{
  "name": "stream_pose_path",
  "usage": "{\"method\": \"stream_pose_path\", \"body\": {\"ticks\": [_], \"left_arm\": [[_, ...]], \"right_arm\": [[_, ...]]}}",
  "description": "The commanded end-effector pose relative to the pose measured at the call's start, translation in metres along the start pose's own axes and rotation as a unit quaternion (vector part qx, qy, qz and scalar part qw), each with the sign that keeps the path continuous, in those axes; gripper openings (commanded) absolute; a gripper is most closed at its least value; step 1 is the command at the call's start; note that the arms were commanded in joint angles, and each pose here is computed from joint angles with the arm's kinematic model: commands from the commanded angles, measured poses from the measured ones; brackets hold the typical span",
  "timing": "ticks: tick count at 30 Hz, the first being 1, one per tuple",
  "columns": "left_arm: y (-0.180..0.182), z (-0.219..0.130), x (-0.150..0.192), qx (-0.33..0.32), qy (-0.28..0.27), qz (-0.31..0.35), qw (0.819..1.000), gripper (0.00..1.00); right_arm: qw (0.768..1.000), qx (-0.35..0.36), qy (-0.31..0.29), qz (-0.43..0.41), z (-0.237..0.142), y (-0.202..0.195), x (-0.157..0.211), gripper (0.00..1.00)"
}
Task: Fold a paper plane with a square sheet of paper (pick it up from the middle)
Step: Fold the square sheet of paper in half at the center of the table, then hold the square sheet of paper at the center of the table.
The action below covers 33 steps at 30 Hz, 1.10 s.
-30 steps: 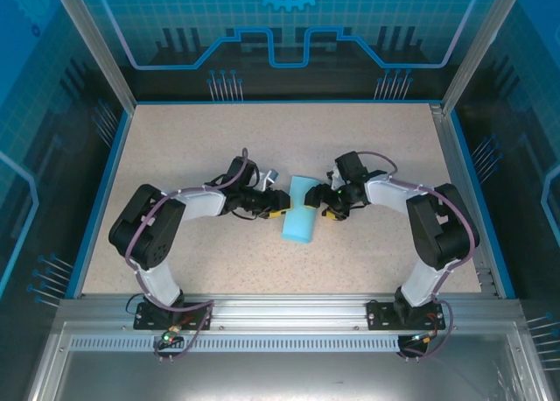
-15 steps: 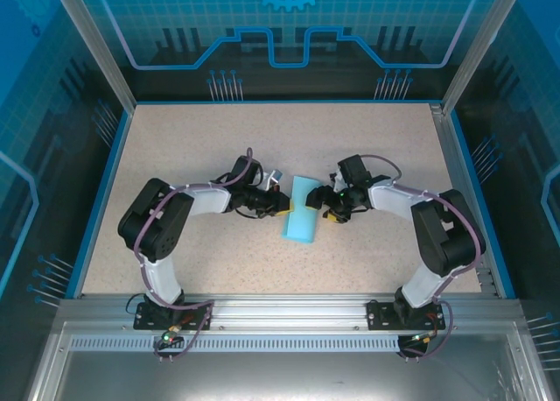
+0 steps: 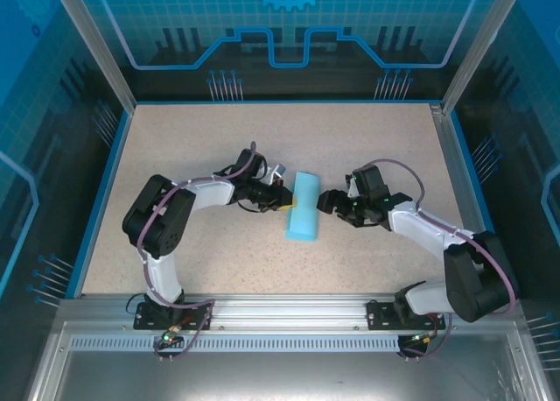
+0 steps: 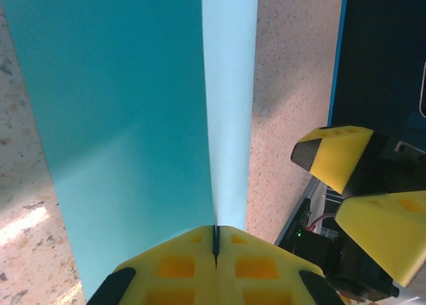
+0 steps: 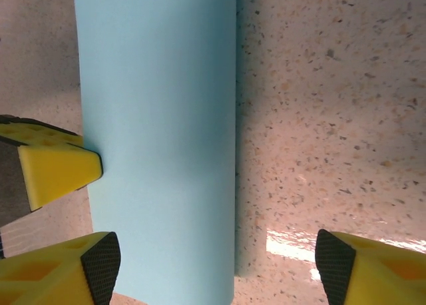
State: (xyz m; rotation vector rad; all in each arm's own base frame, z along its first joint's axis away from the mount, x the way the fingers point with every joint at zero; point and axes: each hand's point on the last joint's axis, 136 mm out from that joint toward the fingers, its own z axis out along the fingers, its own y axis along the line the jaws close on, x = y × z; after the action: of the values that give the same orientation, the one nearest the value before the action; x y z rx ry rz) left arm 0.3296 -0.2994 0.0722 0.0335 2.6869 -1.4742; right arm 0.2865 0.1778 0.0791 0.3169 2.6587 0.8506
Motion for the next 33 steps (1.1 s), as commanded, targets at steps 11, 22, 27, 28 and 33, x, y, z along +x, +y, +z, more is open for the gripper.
{"method": "stream_pose_path", "body": {"ticks": [11,22,27,28,33], "left_arm": [[0.002,0.007,0.002,-0.012,0.031,0.002,0.999,0.04],[0.008,0.011,0.002,-0.016,0.038,-0.006,0.999,0.05],[0.007,0.011,0.001,-0.016,0.035,-0.005,0.999,0.07],[0.007,0.01,0.001,-0.017,0.036,-0.006,0.999,0.08],[0.01,0.008,0.0,-0.033,0.027,-0.01,0.999,0.26]], "right_arm": [[0.997,-0.035,0.061,0.011,0.04,0.018,0.001,0.61],[0.996,-0.029,0.079,0.013,0.05,0.017,0.001,0.59],[0.996,-0.013,0.086,0.018,0.055,0.011,0.003,0.57],[0.996,-0.007,0.089,0.018,0.057,0.009,0.004,0.56],[0.995,0.014,0.095,0.024,0.06,0.001,0.007,0.54]]}}
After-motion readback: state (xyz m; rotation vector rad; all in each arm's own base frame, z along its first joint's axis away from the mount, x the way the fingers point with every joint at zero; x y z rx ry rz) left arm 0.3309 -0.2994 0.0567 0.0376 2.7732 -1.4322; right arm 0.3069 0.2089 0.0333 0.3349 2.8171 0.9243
